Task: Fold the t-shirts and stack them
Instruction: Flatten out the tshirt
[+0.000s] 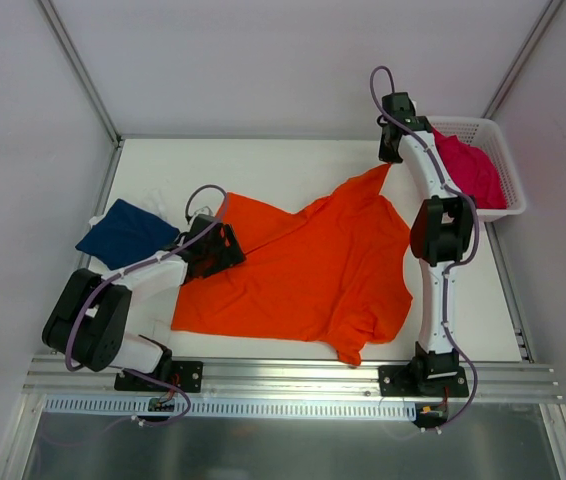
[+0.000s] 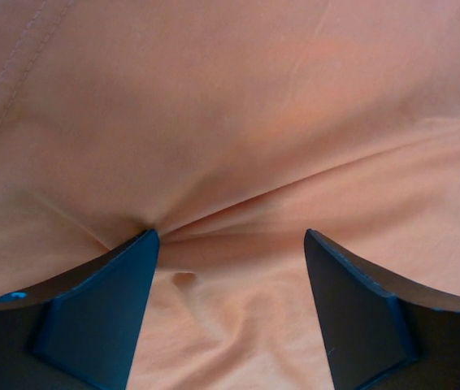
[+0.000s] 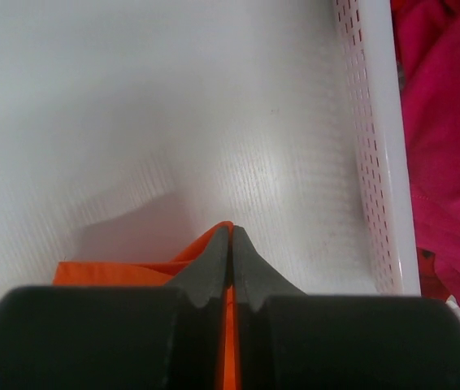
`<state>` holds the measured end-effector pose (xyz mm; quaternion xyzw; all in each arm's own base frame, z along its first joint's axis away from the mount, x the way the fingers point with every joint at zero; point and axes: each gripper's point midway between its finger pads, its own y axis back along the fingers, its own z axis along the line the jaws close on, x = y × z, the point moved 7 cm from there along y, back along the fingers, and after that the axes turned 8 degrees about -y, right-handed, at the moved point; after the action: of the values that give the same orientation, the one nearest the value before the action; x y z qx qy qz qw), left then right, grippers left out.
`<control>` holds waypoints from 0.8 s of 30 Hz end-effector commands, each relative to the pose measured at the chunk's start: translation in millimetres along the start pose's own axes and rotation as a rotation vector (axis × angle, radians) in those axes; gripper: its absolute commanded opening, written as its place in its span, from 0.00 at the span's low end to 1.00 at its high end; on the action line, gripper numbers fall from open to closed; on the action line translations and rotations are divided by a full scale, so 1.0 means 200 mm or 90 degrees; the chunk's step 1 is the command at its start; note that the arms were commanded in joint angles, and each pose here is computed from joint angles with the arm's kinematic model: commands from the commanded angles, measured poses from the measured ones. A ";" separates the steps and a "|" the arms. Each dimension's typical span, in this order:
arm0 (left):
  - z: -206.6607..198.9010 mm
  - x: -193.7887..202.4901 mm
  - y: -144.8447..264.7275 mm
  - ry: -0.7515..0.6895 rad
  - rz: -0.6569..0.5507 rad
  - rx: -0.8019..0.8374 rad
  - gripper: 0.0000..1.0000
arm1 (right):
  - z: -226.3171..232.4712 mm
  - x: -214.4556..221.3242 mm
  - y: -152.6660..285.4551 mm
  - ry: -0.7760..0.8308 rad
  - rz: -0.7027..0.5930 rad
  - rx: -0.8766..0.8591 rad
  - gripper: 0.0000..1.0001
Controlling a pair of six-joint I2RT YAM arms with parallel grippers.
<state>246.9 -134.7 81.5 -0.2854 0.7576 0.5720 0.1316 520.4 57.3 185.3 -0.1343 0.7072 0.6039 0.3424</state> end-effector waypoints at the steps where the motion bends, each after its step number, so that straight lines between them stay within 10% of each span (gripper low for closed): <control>1: 0.16 0.20 0.04 0.008 0.106 -0.101 0.73 | -0.06 -0.09 0.01 -0.023 -0.031 0.023 0.01; 12: -0.07 -0.58 0.25 -0.061 -0.199 -0.115 0.80 | -0.08 -0.06 -0.04 -0.026 -0.009 0.010 0.01; 24: -0.16 -0.93 -0.26 -0.076 -0.140 -0.141 0.76 | -0.04 -0.02 -0.04 -0.036 0.007 -0.029 0.01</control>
<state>418.7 -120.0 153.9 -0.3662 0.6478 0.6374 0.1998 526.1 44.2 157.4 -0.1104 0.7059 0.6157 0.3324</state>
